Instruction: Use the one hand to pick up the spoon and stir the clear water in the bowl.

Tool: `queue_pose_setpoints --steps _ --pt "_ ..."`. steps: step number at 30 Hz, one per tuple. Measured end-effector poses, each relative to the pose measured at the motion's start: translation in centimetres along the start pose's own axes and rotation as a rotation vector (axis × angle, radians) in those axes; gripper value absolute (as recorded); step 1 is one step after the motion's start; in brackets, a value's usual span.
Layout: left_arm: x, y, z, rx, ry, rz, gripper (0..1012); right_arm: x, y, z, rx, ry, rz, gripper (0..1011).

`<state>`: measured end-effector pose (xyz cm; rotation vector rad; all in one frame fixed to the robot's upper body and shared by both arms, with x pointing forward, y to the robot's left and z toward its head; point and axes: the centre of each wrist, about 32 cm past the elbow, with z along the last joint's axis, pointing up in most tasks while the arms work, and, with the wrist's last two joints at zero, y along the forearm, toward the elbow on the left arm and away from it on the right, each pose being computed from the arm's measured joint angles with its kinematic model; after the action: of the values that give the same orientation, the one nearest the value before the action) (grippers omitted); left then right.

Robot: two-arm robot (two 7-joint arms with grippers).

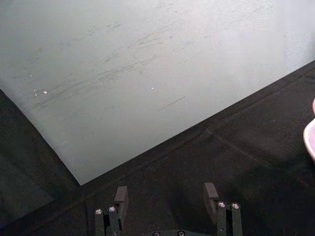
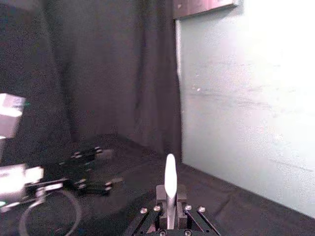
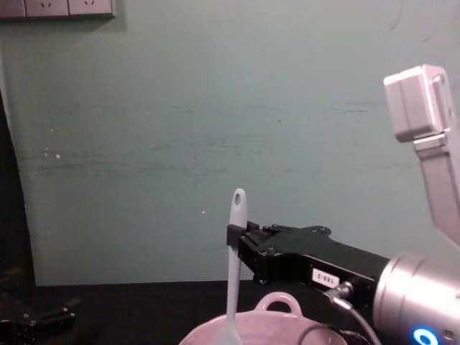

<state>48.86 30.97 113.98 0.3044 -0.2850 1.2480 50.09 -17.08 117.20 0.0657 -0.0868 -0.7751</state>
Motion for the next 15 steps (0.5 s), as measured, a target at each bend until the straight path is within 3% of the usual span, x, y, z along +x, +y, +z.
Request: queue_pose_setpoints --steps 8,15 --pt "0.00 0.00 0.00 0.000 0.000 0.000 1011 1.3 1.2 -0.6 0.025 -0.059 -0.106 110" --pt "0.00 0.00 0.00 0.000 0.000 0.000 1011 2.9 0.3 0.3 0.016 -0.108 -0.156 110"
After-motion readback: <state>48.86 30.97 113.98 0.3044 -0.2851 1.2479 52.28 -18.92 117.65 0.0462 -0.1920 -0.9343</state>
